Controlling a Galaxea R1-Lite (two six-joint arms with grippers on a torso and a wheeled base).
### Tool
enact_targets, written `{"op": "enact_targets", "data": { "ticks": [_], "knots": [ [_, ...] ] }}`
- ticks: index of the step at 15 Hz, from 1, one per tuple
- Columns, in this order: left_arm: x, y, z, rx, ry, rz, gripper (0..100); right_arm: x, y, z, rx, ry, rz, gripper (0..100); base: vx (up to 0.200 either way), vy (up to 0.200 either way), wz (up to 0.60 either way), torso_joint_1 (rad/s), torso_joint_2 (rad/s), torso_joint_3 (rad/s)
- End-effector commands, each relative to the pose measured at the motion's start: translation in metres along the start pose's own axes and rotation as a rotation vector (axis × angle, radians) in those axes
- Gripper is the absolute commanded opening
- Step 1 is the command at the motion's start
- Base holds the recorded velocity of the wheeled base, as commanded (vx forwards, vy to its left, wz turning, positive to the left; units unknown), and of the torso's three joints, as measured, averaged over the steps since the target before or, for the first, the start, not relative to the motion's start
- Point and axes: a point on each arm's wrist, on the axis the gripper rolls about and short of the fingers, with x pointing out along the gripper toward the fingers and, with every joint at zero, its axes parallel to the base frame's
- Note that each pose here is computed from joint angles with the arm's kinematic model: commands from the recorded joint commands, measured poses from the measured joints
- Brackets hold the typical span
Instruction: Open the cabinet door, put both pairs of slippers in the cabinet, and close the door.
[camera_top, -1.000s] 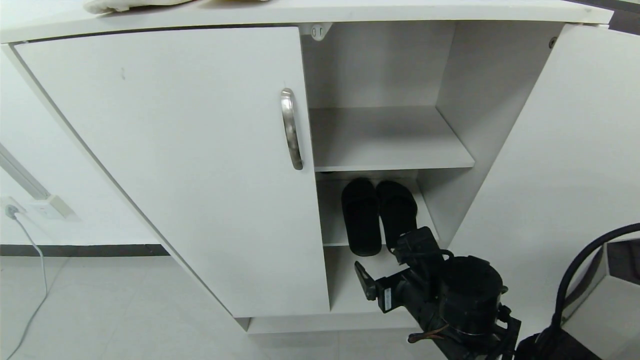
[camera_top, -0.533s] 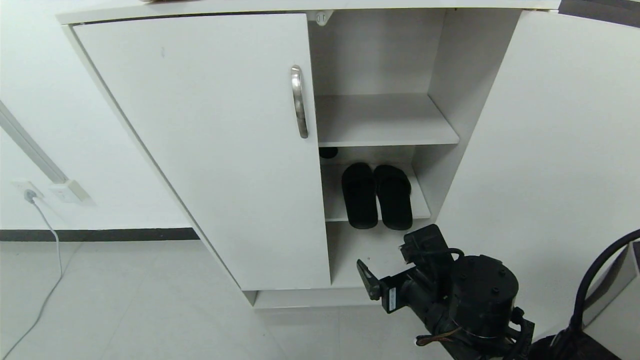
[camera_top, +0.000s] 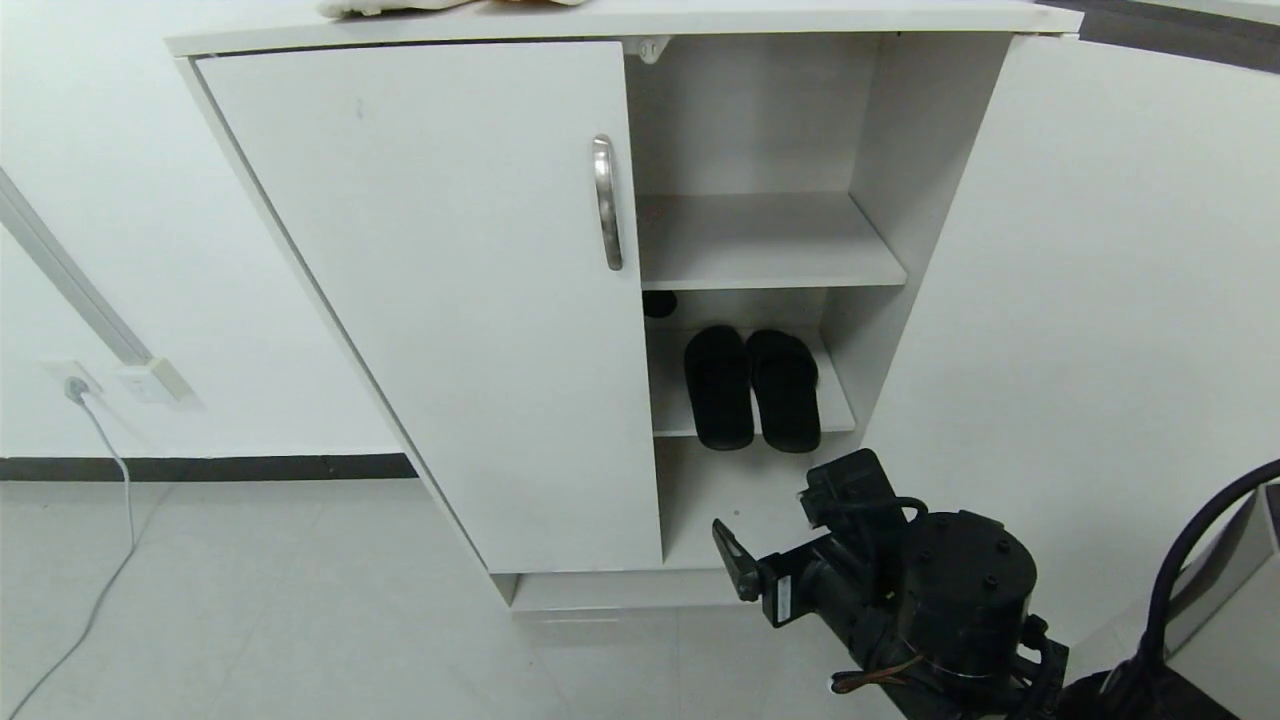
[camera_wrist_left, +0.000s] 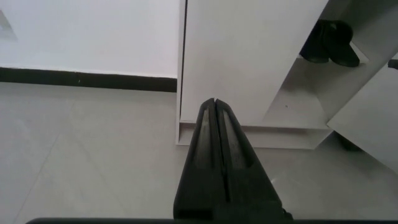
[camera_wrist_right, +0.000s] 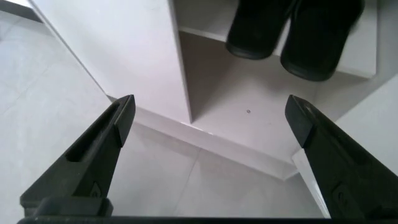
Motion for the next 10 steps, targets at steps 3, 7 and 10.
{"op": "enact_targets", "data": {
  "ticks": [3,7,10],
  "knots": [
    [0.0001,0.0,0.0,0.0,0.002,0.001,0,0.0002,-0.0001,-0.0012,-0.002,0.003,-0.001,100,0.0,0.0,0.0,0.001,0.0,0.188],
    [0.0001,0.0,0.0,0.0,0.002,0.001,0,0.0004,0.0,-0.0009,0.002,0.002,-0.001,100,0.0,0.0,0.0,0.0,0.0,0.203],
    [0.0001,0.0001,0.0,0.003,0.001,0.002,0,0.0003,0.0,-0.0024,-0.001,0.008,-0.001,100,0.0,0.0,0.0,0.004,0.0,0.186]
  ]
}}
